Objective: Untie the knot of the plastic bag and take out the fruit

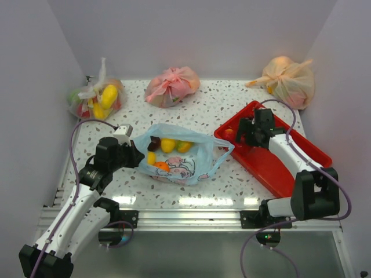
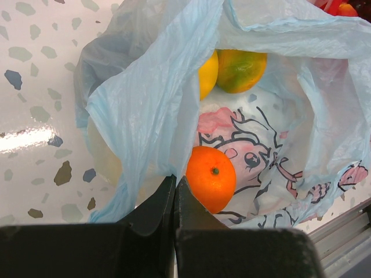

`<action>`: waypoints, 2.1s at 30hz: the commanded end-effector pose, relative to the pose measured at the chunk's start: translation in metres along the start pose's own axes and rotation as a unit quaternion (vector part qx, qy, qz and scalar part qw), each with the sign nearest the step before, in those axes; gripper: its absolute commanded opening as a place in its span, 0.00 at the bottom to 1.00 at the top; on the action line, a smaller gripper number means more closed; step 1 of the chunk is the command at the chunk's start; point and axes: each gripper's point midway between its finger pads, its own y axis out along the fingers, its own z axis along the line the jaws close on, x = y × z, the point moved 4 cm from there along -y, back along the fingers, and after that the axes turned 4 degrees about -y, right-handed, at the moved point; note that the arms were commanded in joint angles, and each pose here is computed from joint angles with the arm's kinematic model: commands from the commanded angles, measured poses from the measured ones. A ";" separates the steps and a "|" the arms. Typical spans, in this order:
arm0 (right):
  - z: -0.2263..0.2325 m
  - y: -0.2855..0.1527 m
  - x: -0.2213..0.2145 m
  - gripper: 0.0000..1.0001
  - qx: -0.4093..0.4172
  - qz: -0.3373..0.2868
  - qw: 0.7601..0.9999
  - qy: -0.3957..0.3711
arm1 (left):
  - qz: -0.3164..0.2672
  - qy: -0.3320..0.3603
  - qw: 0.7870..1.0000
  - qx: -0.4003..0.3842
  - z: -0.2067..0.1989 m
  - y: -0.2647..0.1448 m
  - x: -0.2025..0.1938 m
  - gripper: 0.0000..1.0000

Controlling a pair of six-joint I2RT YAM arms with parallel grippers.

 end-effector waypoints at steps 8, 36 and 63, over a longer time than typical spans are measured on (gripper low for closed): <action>0.046 -0.049 0.030 0.99 0.121 -0.071 0.989 -0.038 | -0.026 0.005 1.000 -0.008 -0.002 0.001 0.010 0.00; 0.328 -0.086 -0.094 0.99 0.391 0.009 0.882 -0.263 | -0.036 0.007 0.999 -0.014 -0.005 -0.003 0.012 0.00; 0.320 -0.071 -0.094 0.11 0.313 -0.026 0.891 -0.327 | -0.037 0.008 0.999 -0.016 -0.005 -0.003 0.012 0.00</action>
